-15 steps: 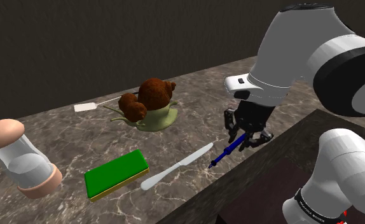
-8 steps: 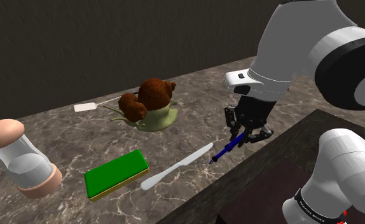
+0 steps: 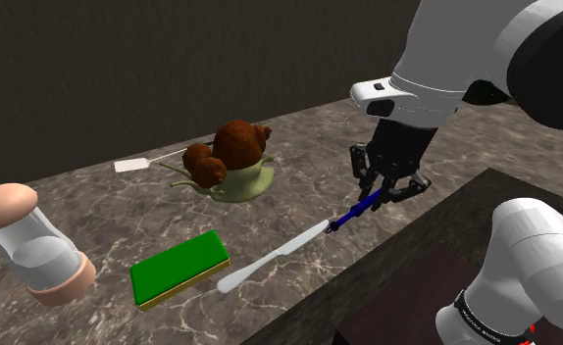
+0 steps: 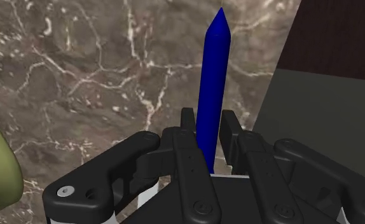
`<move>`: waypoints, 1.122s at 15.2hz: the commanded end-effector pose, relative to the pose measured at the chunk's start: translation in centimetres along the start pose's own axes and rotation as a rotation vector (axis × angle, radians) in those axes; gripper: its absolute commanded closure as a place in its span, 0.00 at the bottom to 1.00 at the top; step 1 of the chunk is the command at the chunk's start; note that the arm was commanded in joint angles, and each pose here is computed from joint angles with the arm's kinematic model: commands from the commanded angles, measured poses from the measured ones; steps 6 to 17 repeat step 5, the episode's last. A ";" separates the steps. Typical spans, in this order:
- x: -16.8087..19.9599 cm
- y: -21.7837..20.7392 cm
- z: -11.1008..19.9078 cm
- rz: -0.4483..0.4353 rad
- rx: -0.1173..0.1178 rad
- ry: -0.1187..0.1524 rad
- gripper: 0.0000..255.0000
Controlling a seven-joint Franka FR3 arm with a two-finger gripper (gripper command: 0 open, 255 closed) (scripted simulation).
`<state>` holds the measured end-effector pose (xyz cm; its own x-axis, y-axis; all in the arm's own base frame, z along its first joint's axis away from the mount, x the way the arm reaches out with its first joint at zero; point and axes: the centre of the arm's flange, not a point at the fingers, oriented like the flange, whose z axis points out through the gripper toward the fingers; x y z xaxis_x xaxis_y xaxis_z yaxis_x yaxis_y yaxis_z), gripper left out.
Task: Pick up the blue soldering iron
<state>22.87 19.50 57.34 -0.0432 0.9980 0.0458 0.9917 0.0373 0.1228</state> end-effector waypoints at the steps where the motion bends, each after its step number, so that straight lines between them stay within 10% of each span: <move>1: 0.0 0.2 -1.1 0.000 0.000 0.000 1.00; 17: 0.1 0.3 -2.2 0.000 0.000 0.000 1.00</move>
